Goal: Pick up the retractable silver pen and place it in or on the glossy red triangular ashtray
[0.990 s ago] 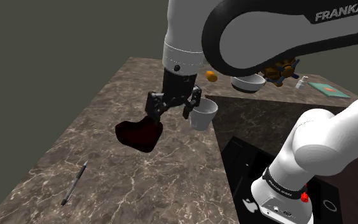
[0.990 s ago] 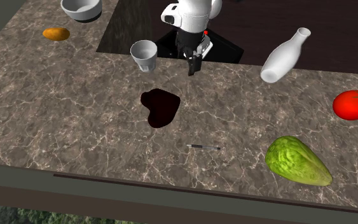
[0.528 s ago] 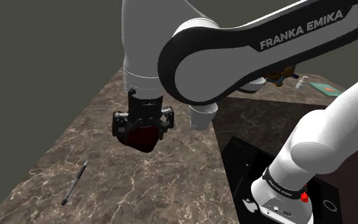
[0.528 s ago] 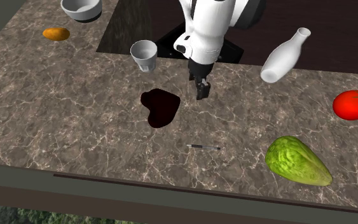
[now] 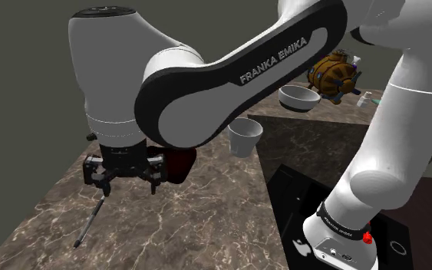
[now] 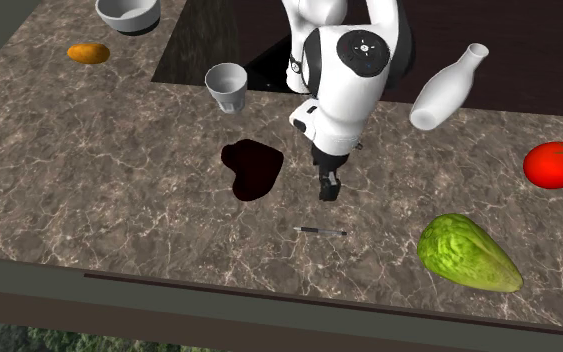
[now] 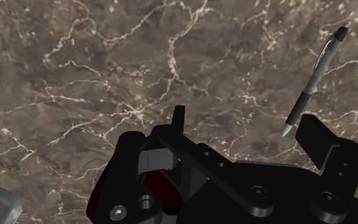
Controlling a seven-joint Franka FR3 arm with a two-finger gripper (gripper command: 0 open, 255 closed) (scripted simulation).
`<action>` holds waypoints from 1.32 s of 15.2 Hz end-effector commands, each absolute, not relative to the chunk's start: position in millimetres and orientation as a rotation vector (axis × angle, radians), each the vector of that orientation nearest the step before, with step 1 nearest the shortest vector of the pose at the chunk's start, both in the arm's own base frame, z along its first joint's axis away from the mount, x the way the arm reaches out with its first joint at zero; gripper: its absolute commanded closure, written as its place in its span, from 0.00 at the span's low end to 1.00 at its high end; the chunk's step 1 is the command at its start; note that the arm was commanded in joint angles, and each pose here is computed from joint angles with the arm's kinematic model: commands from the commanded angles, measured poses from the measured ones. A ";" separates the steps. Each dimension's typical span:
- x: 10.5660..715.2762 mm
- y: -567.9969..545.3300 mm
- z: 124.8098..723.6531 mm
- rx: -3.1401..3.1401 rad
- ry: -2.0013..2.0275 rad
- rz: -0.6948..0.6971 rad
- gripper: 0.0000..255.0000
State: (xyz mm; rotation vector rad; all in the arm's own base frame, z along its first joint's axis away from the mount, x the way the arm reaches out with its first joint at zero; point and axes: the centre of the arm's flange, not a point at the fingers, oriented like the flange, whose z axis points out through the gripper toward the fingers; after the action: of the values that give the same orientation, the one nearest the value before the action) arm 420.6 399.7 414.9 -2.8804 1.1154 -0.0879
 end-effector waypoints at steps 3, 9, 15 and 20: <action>455.0 437.3 394.5 -2.811 1.253 -0.074 0.00; 487.1 469.9 366.6 -2.747 1.366 -0.057 0.00; 489.0 471.4 337.2 -2.747 1.366 -0.057 0.00; 489.0 471.4 337.2 -2.747 1.366 -0.057 0.00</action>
State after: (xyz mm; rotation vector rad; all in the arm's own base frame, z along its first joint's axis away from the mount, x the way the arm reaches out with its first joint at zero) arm 489.1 471.3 337.3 -2.7466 1.3664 -0.0567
